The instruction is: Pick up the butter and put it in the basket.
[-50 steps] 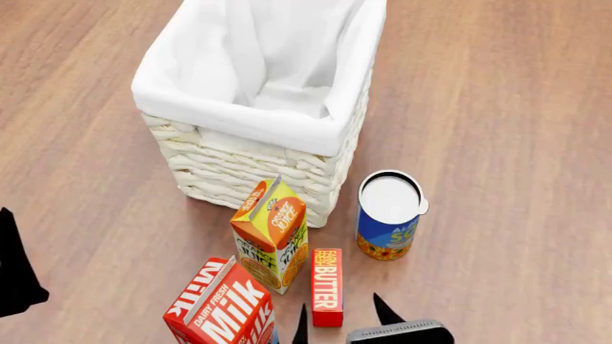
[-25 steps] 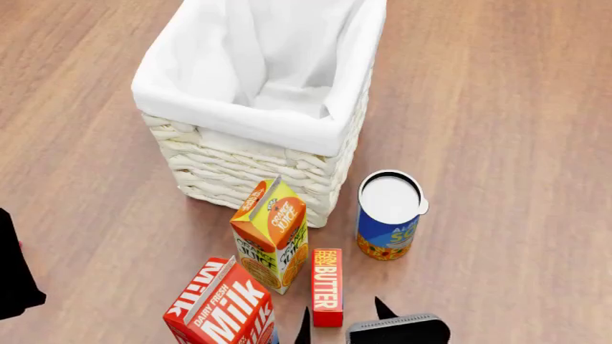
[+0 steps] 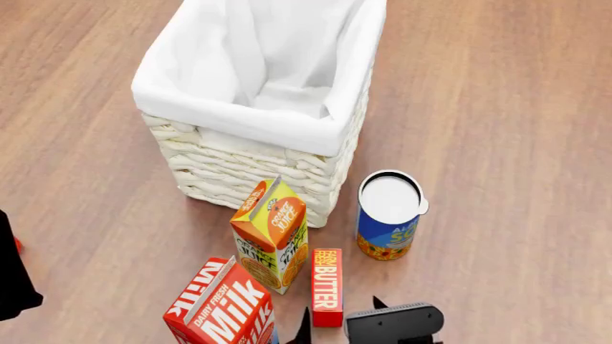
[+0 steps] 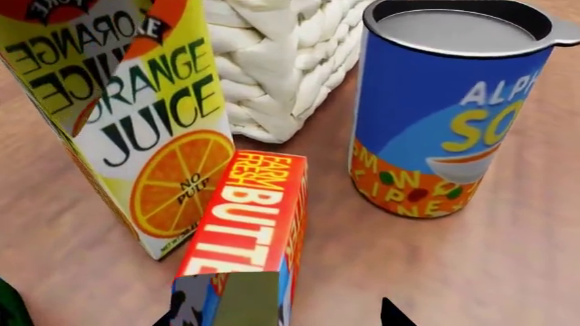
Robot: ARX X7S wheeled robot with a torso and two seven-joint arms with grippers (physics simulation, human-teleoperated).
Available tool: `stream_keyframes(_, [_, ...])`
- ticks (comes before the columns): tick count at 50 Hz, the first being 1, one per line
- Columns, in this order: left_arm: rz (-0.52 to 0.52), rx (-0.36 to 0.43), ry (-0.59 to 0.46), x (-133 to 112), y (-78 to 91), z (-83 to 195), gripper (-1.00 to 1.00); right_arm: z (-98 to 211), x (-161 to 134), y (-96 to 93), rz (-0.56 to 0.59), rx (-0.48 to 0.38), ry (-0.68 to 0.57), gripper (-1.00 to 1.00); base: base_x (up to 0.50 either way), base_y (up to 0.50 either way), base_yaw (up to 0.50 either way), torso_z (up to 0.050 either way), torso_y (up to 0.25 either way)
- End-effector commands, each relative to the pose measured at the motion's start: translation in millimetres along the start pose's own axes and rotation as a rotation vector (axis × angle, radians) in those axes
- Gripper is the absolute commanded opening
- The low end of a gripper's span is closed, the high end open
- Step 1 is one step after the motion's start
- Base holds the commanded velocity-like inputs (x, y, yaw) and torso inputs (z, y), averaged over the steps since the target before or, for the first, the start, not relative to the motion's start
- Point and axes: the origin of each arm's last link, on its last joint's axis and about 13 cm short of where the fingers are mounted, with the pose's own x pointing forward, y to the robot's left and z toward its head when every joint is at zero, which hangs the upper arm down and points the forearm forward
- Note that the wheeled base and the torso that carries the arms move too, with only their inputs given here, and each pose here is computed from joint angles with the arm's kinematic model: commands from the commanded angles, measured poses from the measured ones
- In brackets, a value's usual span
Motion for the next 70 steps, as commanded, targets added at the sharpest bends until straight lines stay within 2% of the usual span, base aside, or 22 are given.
stream_keyframes(1, [0.001,-0.004,-0.001,-1.0,0.0,1.4,1.00,2.3,2.2,0.3,0.005,-0.009,0.005,1.00,0.00,0.00,0.00,0.000,0.000])
stream_keyframes(3, [0.001,-0.003,-0.002,-1.0,0.1,1.5,1.00,2.6,2.1,0.9,0.006,-0.013,0.003,1.00,0.00,0.00,0.00,0.000,0.000])
stream_keyframes(4, [0.001,-0.003,-0.002,-1.0,0.1,1.6,1.00,2.7,2.0,1.0,0.006,-0.013,0.003,-1.00,0.00,0.00,0.00,0.000,0.000])
stream_keyframes(14, [0.003,-0.003,-0.004,0.2,0.4,2.1,1.00,3.1,0.8,2.4,0.004,-0.014,-0.011,-1.00,0.00,0.00,0.00,0.000,0.000])
stream_keyframes(22, [0.005,-0.003,-0.005,-0.1,0.2,2.5,1.00,9.6,-13.6,8.2,-0.015,-0.040,-0.059,-1.00,0.00,0.00,0.00,0.000,0.000])
stream_keyframes(37, [0.006,0.004,-0.008,2.3,0.4,1.8,1.00,50.8,-40.9,13.6,-0.054,-0.168,-0.118,-1.00,0.00,0.00,0.00,0.000,0.000])
stream_keyframes(60, [0.008,0.004,-0.009,3.6,-0.2,0.6,1.00,103.1,-83.4,14.6,-0.120,-0.287,-0.174,-1.00,0.00,0.00,0.00,0.000,0.002])
stream_keyframes(70, [0.009,0.004,-0.010,3.4,-0.7,0.9,1.00,140.4,-111.7,10.2,-0.173,-0.347,-0.227,-1.00,0.00,0.00,0.00,0.000,0.001])
